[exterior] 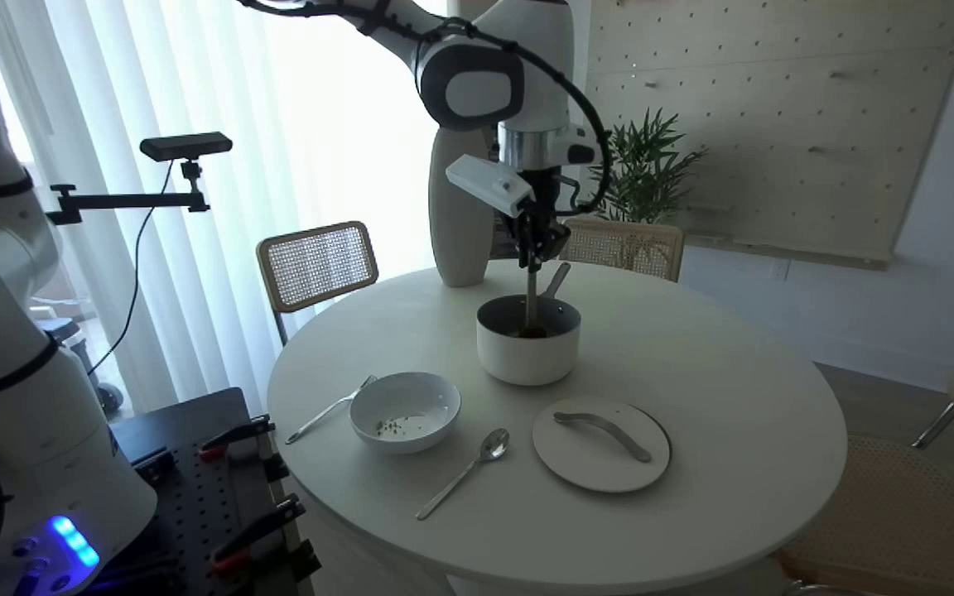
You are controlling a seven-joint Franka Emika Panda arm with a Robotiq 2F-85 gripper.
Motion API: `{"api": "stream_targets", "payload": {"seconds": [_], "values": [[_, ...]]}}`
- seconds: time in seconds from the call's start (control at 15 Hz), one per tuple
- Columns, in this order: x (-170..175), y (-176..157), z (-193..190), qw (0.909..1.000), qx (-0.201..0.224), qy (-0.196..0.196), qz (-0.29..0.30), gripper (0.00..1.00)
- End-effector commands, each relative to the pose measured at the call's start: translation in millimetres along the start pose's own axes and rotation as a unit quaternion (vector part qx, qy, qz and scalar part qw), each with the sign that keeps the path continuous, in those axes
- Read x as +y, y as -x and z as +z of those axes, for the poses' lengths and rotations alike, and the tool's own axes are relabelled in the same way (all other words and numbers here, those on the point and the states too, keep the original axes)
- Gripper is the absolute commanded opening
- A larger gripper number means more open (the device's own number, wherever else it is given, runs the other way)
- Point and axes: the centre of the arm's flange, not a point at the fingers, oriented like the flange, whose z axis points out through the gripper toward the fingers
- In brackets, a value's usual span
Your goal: Take the broccoli from the white bowl and put it in the white pot then take the wooden spatula out of the pot and put it on the table then put the white lid on the pot
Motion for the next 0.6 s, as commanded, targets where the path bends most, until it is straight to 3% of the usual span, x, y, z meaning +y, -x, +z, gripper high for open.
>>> {"api": "stream_targets", "payload": {"seconds": [0.0,0.53], "values": [[-37,-26,-4,0.9997,0.000,0.025,0.004,0.05],[-93,-64,5,0.9978,-0.002,0.065,0.010,0.05]]}}
